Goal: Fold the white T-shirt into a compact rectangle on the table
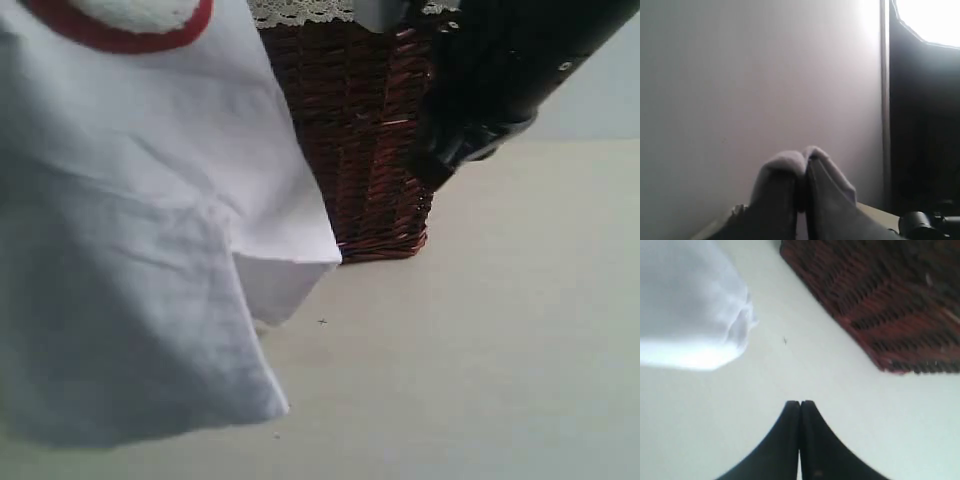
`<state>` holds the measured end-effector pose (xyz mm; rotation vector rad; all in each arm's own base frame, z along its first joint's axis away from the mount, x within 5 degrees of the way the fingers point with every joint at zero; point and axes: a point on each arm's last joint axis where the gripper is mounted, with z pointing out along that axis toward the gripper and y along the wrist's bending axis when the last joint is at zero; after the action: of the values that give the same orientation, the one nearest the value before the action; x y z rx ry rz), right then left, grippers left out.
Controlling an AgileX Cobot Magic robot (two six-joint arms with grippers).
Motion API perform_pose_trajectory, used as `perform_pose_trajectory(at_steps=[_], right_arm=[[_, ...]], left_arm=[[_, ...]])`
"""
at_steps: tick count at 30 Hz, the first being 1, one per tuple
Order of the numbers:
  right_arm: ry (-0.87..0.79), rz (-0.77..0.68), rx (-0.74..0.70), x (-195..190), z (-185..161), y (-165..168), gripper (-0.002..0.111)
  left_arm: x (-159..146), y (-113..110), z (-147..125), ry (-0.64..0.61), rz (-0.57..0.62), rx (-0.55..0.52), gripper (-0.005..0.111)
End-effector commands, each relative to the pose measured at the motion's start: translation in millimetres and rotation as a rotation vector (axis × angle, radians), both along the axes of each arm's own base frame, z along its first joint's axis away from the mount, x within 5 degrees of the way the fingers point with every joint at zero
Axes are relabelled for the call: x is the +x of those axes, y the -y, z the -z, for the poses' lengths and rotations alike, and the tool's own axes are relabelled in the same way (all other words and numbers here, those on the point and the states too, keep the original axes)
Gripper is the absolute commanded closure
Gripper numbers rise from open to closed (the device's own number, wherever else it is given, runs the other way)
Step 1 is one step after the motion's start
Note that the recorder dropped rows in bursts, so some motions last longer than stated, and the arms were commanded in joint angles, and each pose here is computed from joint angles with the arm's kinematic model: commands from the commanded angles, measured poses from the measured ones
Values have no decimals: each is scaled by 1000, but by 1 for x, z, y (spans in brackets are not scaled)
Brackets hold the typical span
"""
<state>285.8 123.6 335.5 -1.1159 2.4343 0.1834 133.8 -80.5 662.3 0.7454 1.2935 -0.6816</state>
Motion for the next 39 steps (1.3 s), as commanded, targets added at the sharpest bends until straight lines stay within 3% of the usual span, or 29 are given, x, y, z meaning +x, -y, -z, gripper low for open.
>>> perform_pose_trajectory(at_steps=[1, 6, 11, 15, 20, 26, 34, 39], right_arm=[[-80, 40, -55, -22, -9, 12, 108], [-180, 12, -71, -41, 22, 16, 108], [-98, 52, -11, -45, 52, 17, 102], [-24, 80, 85, -45, 71, 13, 85], [-65, 56, 155, -58, 98, 10, 56], [-141, 55, 232, -78, 128, 9, 55], [34, -38, 442, -81, 135, -2, 55], [108, -19, 468, -86, 146, 2, 55]], left_arm=[[5, 6, -2, -38, 98, -73, 107], [5, 8, -2, -56, 148, -94, 107], [3, 8, -3, -67, 153, -104, 107], [3, 8, -3, -77, 155, -111, 107], [3, 8, -3, -81, 154, -113, 107], [3, 8, -3, -81, 153, -113, 107], [2, 8, -3, -80, 155, -113, 107], [1, 8, -3, -79, 155, -113, 107]])
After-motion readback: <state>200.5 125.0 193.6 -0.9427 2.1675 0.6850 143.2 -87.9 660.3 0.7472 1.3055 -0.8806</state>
